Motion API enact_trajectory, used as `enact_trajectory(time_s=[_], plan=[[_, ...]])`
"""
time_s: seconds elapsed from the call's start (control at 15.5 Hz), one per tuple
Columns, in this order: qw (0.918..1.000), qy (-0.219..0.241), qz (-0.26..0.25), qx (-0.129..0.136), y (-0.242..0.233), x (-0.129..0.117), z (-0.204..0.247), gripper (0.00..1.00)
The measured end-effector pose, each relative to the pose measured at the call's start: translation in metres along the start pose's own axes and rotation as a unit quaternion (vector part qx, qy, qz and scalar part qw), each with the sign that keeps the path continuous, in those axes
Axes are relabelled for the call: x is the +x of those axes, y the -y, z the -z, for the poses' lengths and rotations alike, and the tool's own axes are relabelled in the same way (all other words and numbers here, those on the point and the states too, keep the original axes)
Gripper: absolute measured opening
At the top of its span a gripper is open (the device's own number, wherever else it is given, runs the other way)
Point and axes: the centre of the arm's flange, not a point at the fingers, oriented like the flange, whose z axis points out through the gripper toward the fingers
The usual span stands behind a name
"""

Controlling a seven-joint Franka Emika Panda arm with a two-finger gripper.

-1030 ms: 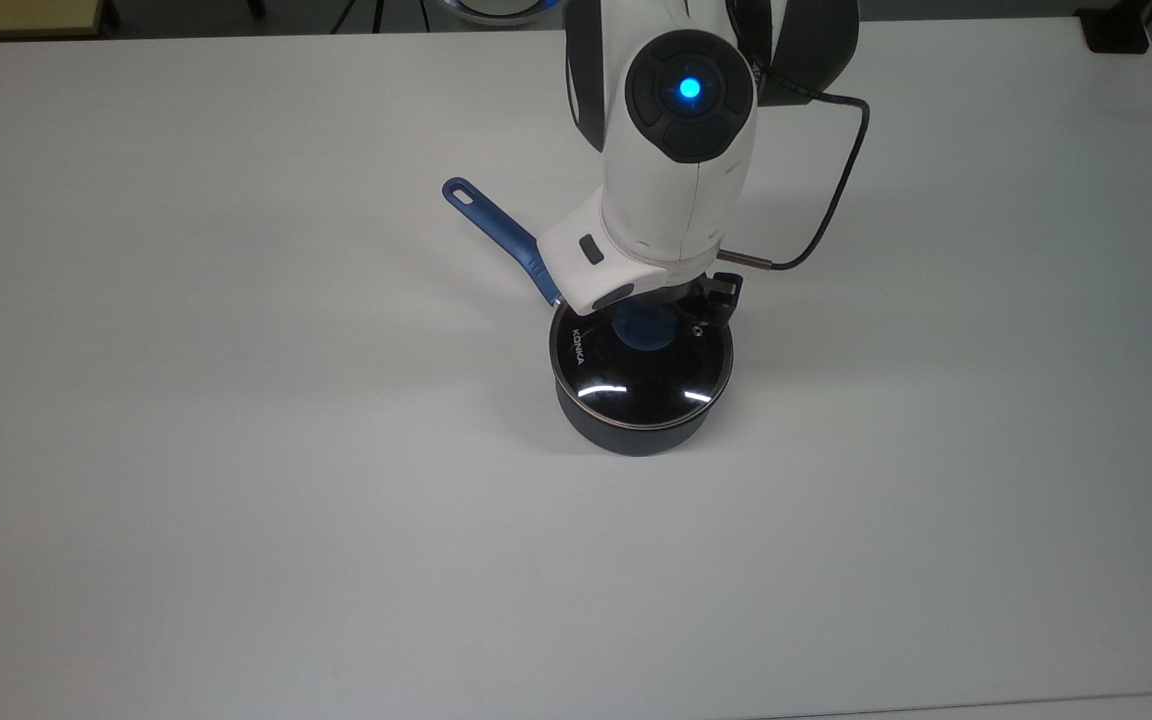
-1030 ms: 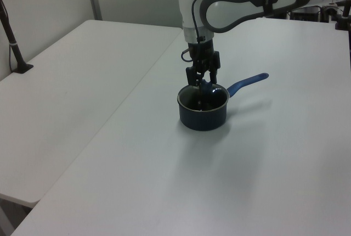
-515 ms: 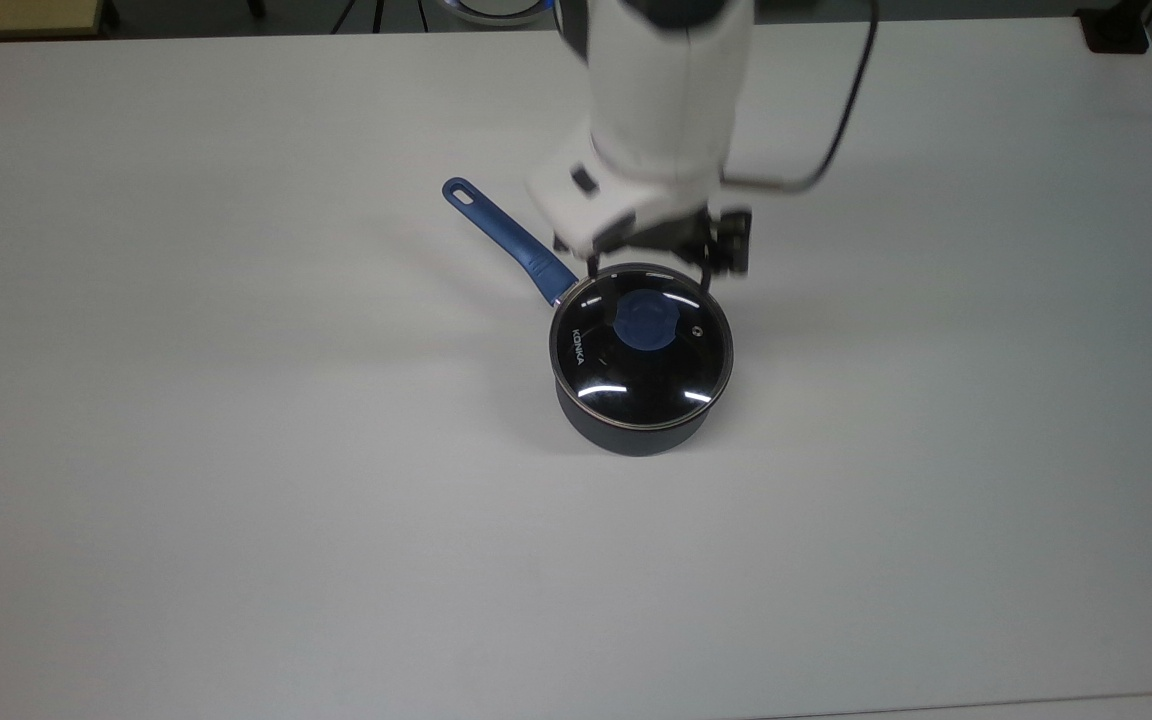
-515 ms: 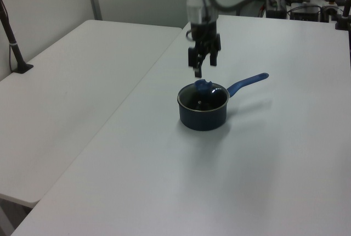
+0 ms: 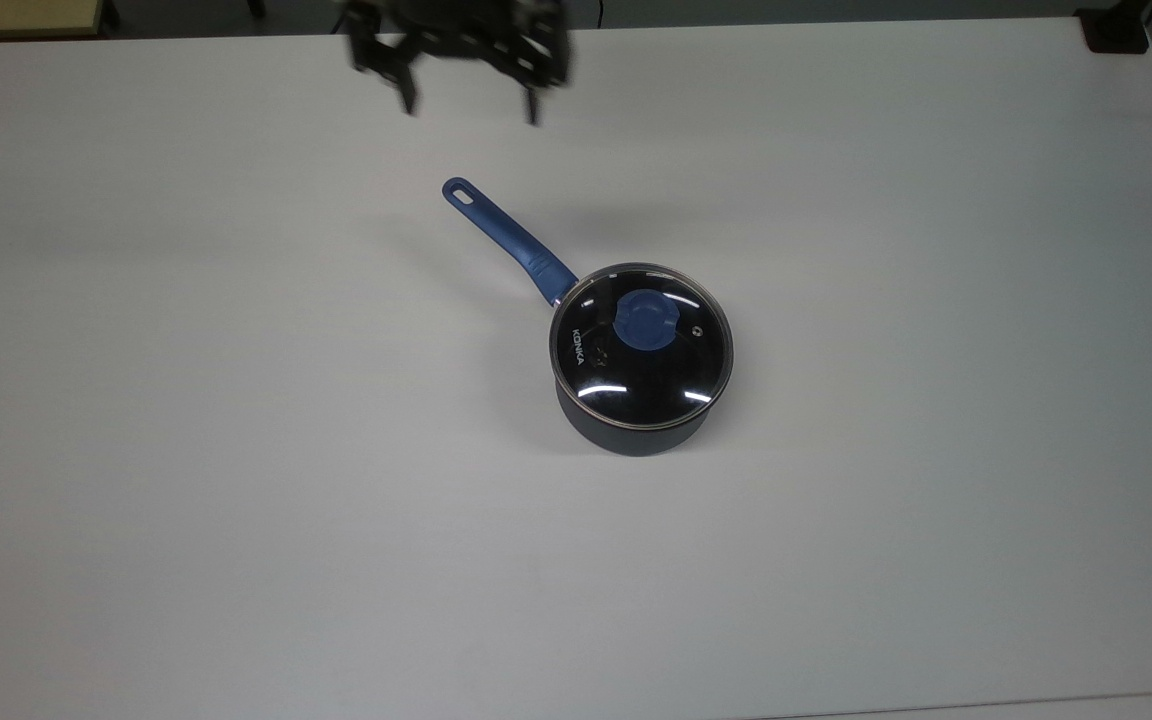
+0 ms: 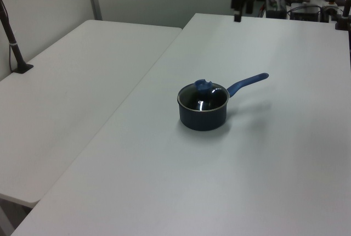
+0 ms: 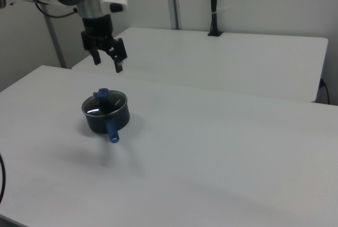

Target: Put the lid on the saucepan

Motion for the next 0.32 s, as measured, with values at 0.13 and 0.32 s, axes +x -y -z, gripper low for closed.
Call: enact_trajectory(time_s=[0.13, 0.32], plan=[[0.9998, 0.005, -0.006, -0.018, -0.020, -0.004, -0.004, 1.00], [0.9995, 0.010, -0.014, -0.024, -0.032, -0.003, -0.009, 1.00]])
